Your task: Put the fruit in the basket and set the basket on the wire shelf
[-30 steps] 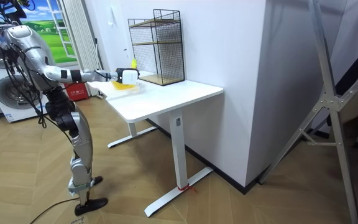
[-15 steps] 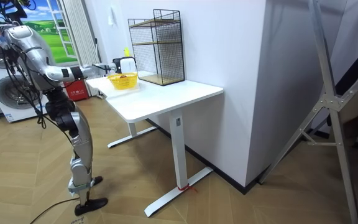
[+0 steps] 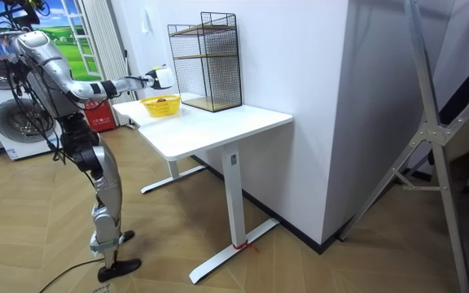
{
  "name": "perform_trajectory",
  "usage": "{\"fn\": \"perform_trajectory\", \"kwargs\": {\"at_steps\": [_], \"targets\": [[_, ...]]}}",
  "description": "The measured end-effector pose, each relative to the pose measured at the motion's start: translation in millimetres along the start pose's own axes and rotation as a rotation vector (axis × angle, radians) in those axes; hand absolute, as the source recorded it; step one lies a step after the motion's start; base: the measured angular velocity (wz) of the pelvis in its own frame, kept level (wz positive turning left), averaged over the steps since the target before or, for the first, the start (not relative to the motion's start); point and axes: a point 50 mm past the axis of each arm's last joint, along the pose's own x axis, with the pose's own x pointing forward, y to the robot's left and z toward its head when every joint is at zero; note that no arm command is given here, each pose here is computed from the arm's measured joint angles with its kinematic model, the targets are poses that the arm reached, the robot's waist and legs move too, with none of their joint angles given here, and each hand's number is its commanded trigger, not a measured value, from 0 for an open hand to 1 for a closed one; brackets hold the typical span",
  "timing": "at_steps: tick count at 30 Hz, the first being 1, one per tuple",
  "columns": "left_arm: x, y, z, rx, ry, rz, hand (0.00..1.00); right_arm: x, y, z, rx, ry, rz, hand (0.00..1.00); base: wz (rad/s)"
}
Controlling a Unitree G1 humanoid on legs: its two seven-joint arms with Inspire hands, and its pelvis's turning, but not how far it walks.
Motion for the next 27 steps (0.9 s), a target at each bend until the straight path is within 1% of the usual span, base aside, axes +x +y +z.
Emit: {"fn": "perform_trajectory", "kwargs": {"at_steps": [3,4,5,6,7,10,21,27], "targets": [[0.1,1.9,1,0.003,-0.001,0.004,0.00,0,4,-1,-0.024,0.008,0.015,1.00,0.00],[0.1,1.7,0,0.004,-0.002,0.004,0.00,1,5,-2,-0.036,0.010,0.020,0.92,0.00],[0.1,1.4,1,0.008,-0.002,0.003,0.00,1,6,-2,-0.048,0.013,0.035,0.45,0.00],[0.2,1.0,1,0.010,-0.003,0.001,0.00,1,7,-2,-0.070,0.016,0.045,0.05,0.00],[0.1,0.9,1,0.011,-0.003,0.001,0.00,1,7,-2,-0.079,0.018,0.048,0.00,0.00],[0.1,0.5,0,0.011,-0.002,-0.002,0.00,1,8,-1,-0.112,0.017,0.069,0.00,0.00],[0.0,-5.0,2,0.048,-0.002,-0.019,0.00,1,19,-5,-0.116,0.034,0.146,0.00,0.00],[0.0,-5.1,2,0.049,0.000,-0.017,0.00,1,19,-6,-0.115,0.044,0.146,0.00,0.00]]}}
